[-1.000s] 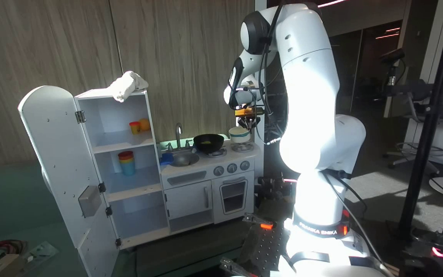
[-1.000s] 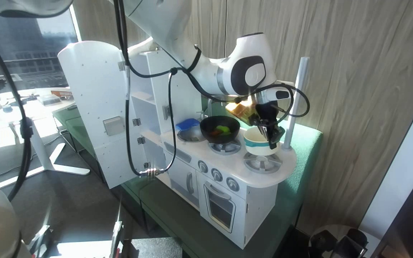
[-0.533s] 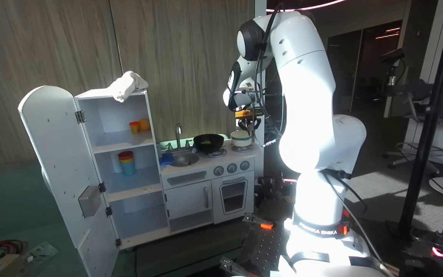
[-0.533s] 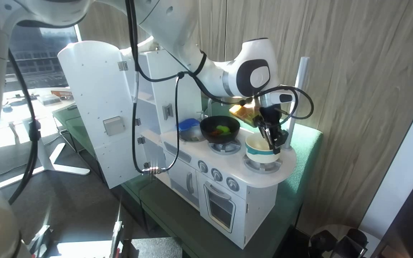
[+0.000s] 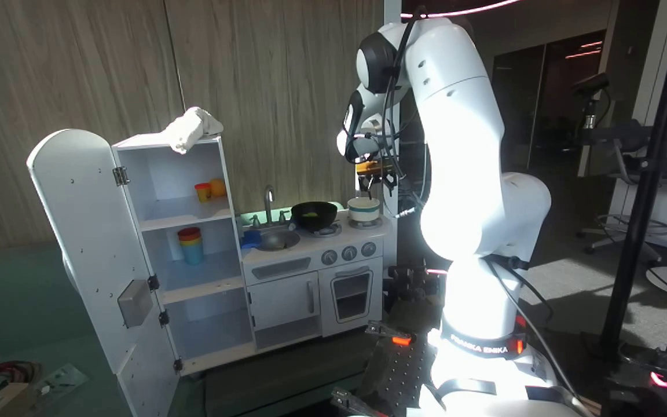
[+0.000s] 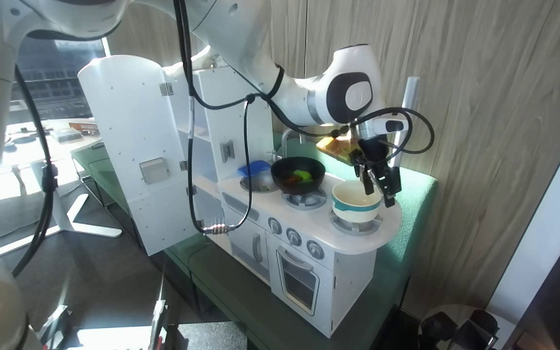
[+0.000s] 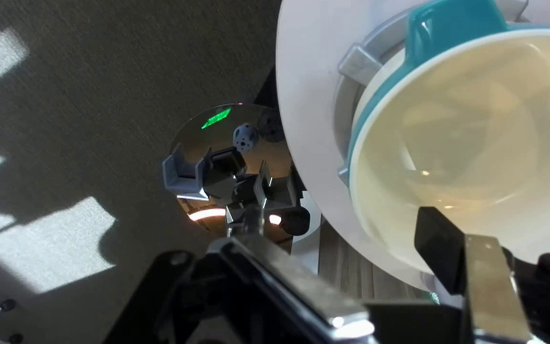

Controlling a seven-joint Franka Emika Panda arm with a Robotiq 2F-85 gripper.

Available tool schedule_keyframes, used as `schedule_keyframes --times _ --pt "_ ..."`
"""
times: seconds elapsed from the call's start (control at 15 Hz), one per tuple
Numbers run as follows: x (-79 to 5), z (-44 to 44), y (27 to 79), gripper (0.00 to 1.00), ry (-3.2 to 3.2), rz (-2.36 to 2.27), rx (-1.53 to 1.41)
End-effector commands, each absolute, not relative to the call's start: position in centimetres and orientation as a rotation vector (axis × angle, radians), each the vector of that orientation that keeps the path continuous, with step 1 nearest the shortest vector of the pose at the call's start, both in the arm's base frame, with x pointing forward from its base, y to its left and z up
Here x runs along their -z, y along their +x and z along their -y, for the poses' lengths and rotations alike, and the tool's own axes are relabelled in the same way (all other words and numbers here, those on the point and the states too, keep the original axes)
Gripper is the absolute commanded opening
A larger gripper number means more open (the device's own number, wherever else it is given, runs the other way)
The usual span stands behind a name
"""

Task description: Put the plastic fruits in the bowl, then use the spoon to move them around

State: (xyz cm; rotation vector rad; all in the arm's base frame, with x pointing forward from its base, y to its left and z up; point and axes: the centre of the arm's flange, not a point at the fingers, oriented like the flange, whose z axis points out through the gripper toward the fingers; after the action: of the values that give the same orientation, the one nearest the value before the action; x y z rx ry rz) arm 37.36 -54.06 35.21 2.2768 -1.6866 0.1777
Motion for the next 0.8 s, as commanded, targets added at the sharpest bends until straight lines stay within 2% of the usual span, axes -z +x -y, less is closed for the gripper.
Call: schedule_keyframes --times 0.0,0.33,0.73 --pt "-40.4 51.5 36.6 1.0 2.284 1.622 -0.225" --pt "-44.4 43.8 38.8 1.0 2.338 1.32 -0.26" --pt "-44.9 33.9 42.3 1.0 2.392 0.915 -0.232"
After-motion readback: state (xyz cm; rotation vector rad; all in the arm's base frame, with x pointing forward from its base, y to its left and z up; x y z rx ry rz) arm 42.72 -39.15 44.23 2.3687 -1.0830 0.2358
